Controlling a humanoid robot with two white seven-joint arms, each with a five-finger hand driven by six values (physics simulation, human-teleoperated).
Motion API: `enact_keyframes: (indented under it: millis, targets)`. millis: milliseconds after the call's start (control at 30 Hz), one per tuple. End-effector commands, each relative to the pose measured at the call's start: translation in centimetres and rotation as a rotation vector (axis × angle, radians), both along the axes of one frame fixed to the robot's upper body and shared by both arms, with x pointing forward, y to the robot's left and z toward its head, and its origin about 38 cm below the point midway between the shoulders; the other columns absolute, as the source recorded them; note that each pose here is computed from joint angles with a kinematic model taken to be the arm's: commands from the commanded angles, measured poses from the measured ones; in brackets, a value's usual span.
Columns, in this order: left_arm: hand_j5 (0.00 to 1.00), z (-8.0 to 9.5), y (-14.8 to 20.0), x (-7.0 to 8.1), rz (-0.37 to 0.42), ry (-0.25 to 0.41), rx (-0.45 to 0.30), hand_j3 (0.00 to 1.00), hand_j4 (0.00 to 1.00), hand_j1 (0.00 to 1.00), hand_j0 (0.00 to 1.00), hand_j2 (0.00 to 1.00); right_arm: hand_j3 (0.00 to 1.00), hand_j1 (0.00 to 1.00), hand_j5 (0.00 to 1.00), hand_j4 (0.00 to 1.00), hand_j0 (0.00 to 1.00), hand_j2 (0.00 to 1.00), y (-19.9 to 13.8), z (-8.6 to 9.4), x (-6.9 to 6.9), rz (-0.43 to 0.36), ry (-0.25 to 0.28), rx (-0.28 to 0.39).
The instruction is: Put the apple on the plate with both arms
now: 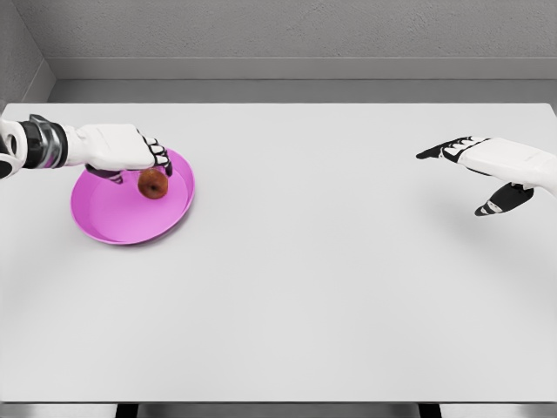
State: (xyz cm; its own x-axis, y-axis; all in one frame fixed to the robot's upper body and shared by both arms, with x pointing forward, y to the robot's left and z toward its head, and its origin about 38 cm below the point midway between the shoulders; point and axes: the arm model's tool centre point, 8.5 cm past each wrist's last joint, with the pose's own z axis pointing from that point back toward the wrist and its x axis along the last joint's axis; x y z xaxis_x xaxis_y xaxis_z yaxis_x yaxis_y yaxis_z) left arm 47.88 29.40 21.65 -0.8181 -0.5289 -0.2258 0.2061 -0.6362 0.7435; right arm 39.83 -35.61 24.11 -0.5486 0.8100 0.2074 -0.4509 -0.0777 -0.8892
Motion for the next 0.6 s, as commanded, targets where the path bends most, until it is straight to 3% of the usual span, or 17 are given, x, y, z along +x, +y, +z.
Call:
enact_keyframes:
  millis: [0,100,133,200,367,567]
  targets:
    - [1.00,0.1,0.1,0.0,0.004,-0.002,-0.003,1.00,1.00,1.00,1.00,1.00,1.00,1.00,1.00,1.00,1.00,1.00,0.0,0.0,0.0,-0.001,0.000,0.002]
    - [1.00,0.4,0.2,0.1,0.009,-0.005,-0.019,1.00,1.00,1.00,1.00,1.00,1.00,1.00,1.00,1.00,1.00,1.00,-0.1,0.0,0.0,-0.003,0.001,0.000]
    - [1.00,1.9,1.1,0.4,0.047,-0.011,-0.116,1.00,1.00,1.00,1.00,1.00,1.00,1.00,1.00,1.00,1.00,1.00,0.0,0.0,0.0,-0.001,0.000,0.002]
    - [1.00,1.8,2.9,0.5,0.120,0.050,-0.251,1.00,1.00,1.00,1.00,1.00,1.00,1.00,1.00,1.00,1.00,1.00,-0.1,0.0,0.0,-0.002,0.002,0.003]
    - [1.00,1.9,4.5,0.1,0.167,0.081,-0.332,1.00,1.00,1.00,1.00,1.00,1.00,1.00,1.00,1.00,1.00,1.00,-0.1,0.0,0.0,-0.003,0.002,0.002]
    - [1.00,1.1,9.2,-0.9,0.284,0.092,-0.348,1.00,1.00,1.00,1.00,1.00,1.00,1.00,1.00,1.00,1.00,1.00,-0.1,0.0,0.0,-0.003,0.002,0.002]
